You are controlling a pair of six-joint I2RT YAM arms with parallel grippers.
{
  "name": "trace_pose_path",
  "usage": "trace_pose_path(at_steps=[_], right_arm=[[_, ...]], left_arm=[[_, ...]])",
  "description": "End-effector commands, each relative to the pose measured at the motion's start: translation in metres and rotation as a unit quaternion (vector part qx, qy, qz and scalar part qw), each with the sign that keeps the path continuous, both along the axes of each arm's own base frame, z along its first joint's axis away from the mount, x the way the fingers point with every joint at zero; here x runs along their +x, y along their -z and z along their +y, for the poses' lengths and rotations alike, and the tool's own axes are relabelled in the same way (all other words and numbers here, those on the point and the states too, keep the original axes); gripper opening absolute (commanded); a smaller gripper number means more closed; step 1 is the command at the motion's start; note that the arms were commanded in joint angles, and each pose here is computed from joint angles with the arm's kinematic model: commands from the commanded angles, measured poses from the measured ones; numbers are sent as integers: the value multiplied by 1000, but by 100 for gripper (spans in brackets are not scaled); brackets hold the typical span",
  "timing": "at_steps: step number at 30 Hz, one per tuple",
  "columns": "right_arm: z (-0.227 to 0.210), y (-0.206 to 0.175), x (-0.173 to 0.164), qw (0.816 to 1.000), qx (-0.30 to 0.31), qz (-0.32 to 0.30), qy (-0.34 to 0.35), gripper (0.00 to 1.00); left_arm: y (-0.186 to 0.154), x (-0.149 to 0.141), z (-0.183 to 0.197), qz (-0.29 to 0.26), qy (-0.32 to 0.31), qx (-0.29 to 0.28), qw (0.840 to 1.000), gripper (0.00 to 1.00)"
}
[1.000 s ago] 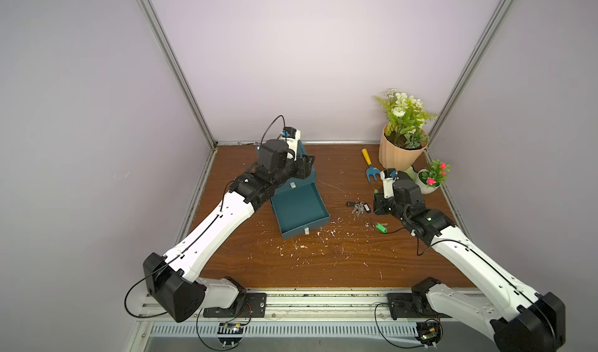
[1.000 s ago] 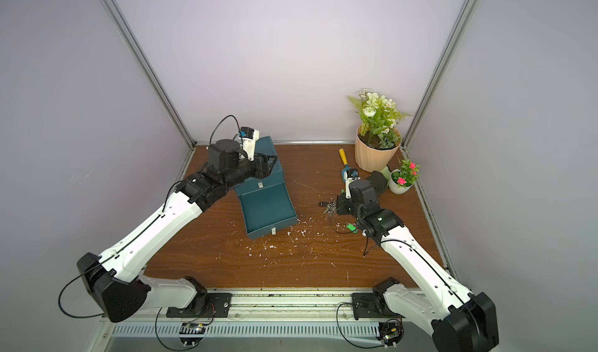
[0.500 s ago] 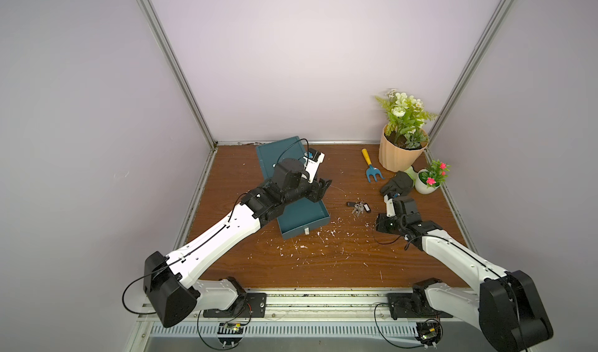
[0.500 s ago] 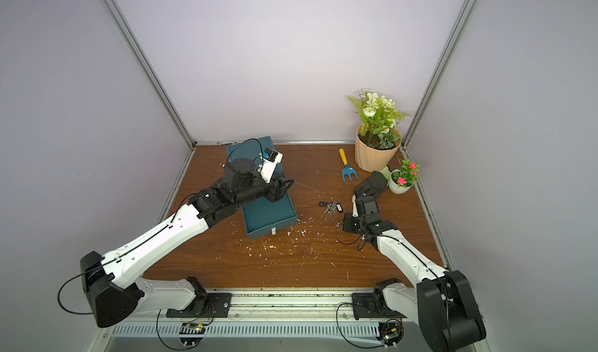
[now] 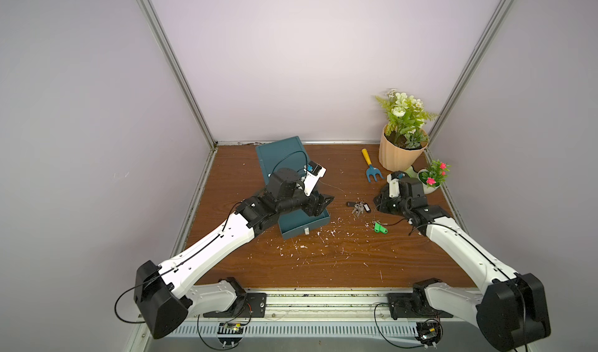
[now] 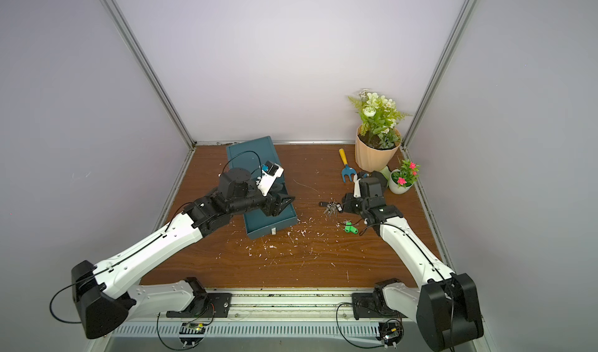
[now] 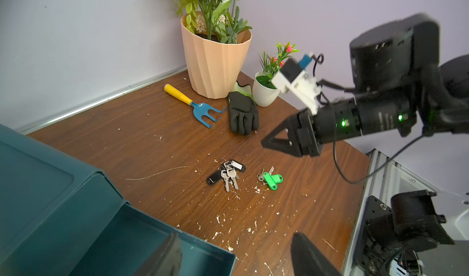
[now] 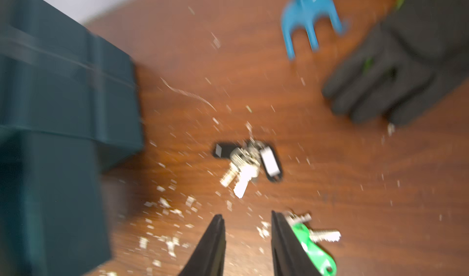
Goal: Take the keys out of the drawer
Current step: Place the key at the center of the board, then adjust the storage box at the center of the board.
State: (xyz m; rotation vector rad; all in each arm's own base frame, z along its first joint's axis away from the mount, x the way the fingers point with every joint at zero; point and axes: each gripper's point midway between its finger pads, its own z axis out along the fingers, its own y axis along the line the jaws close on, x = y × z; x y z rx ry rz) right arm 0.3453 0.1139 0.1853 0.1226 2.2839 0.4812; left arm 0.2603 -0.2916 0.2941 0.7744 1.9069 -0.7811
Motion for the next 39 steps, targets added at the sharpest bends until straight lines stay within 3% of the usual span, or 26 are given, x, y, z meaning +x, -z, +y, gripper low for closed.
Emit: trace_pose_path(at_steps=[1,5,10,15,19,27,35,39], right_arm=[[26,-53,28,997,38,-48,-40,37],[70,-102,71,992,76,-75,-74,38],[159,-143,115,980,88,-98,-149,39],[248,-154,151,966,90,-96,-224,41],[273,-132,171,966,105,-68,-225,43],[284,-91,148,964,95,-31,-245,41],[274,-80,117,965,45,7,-258,21],[273,-82,98,965,41,15,-258,19]], left_arm=[[-10,-14,11,10,-15,-31,999,70],[0,-31,30,49,-45,-68,995,66],[20,-49,53,89,-79,-97,988,55],[47,-57,66,122,-107,-120,979,49],[71,-61,71,145,-123,-137,972,50],[89,-68,76,160,-125,-135,970,52],[98,-74,74,173,-110,-118,972,53],[93,-79,75,170,-101,-115,973,54]])
